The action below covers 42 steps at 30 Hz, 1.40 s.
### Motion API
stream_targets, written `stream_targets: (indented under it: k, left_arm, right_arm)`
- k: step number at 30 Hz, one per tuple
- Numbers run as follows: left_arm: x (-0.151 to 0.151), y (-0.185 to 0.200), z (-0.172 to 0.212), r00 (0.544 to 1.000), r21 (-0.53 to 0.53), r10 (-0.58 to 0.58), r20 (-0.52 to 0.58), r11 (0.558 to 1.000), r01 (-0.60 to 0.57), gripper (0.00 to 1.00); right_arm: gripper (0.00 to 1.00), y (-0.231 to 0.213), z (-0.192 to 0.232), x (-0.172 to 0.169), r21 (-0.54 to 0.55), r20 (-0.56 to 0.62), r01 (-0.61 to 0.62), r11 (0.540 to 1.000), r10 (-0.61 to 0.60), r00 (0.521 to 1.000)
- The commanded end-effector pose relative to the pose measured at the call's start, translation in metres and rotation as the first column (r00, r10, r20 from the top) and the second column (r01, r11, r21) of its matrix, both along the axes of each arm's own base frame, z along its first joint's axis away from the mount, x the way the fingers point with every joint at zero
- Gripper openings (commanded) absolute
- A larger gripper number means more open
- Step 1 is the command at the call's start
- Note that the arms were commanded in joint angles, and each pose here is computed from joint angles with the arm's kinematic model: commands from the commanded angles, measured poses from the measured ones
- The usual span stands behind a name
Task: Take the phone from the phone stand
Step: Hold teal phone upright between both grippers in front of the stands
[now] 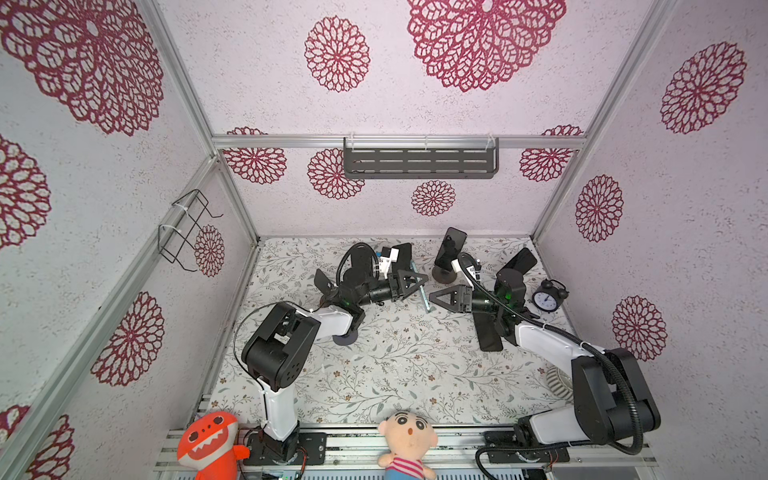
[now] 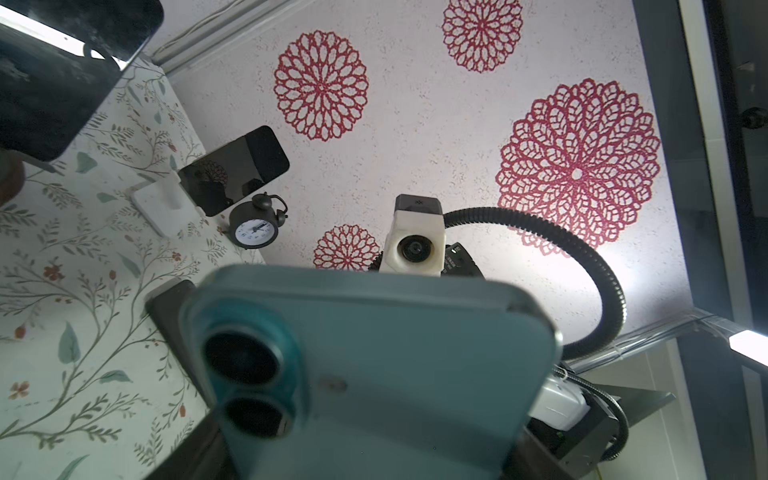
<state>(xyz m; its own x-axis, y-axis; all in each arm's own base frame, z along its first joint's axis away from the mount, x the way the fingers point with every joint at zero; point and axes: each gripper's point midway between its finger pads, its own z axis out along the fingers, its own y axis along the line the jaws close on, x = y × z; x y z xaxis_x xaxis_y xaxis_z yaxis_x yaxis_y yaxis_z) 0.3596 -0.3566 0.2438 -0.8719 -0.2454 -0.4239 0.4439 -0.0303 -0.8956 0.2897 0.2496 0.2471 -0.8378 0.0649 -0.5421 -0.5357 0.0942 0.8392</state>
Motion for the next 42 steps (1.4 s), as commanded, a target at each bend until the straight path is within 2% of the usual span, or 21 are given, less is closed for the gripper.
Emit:
stream_targets:
  k: [1,14,18,27,31,34,39,41,42]
  left_arm:
    - [-0.006,0.002,0.031,0.996,-0.086,-0.025,0.081,0.996,0.032,0.0]
    - [-0.013,-0.002,0.04,0.992,-0.119,-0.051,0.118,0.991,0.065,0.0]
    - [-0.012,-0.004,0.033,0.992,-0.09,-0.05,0.112,0.994,0.061,0.0]
    - [-0.014,-0.009,0.028,0.991,-0.075,-0.066,0.113,0.994,0.075,0.0]
    - [-0.015,-0.009,0.026,0.991,-0.064,-0.069,0.111,0.995,0.076,0.0]
    - [-0.013,-0.009,0.023,0.992,-0.036,-0.055,0.111,0.998,0.06,0.28]
    - [-0.011,-0.008,0.016,0.992,0.039,-0.031,0.123,0.999,0.026,0.56]
    - [-0.01,-0.006,0.015,0.991,0.064,-0.019,0.129,0.998,0.011,0.73]
    - [-0.009,-0.005,0.016,0.991,0.075,-0.014,0.132,0.997,0.004,0.77]
  right_arm:
    - [0.99,0.009,0.016,-0.005,0.012,0.076,-0.053,0.999,0.052,0.996]
    - [0.99,0.019,0.001,-0.001,-0.029,0.025,-0.064,0.998,0.064,0.998]
    - [0.99,0.019,0.005,0.0,-0.027,0.036,-0.057,0.998,0.058,0.998]
    - [0.87,0.02,0.003,0.001,-0.031,0.028,-0.055,0.998,0.056,0.998]
    - [0.75,0.018,0.007,0.004,-0.042,0.055,-0.035,0.998,0.038,0.998]
    - [0.7,0.015,0.004,0.006,-0.097,0.071,-0.007,0.995,0.014,0.997]
    - [0.6,0.007,0.002,0.005,-0.182,0.075,0.042,0.982,-0.028,0.997]
    - [0.58,0.002,0.0,0.005,-0.223,0.083,0.07,0.972,-0.053,0.995]
    - [0.58,-0.001,-0.003,0.005,-0.25,0.08,0.085,0.964,-0.066,0.995]
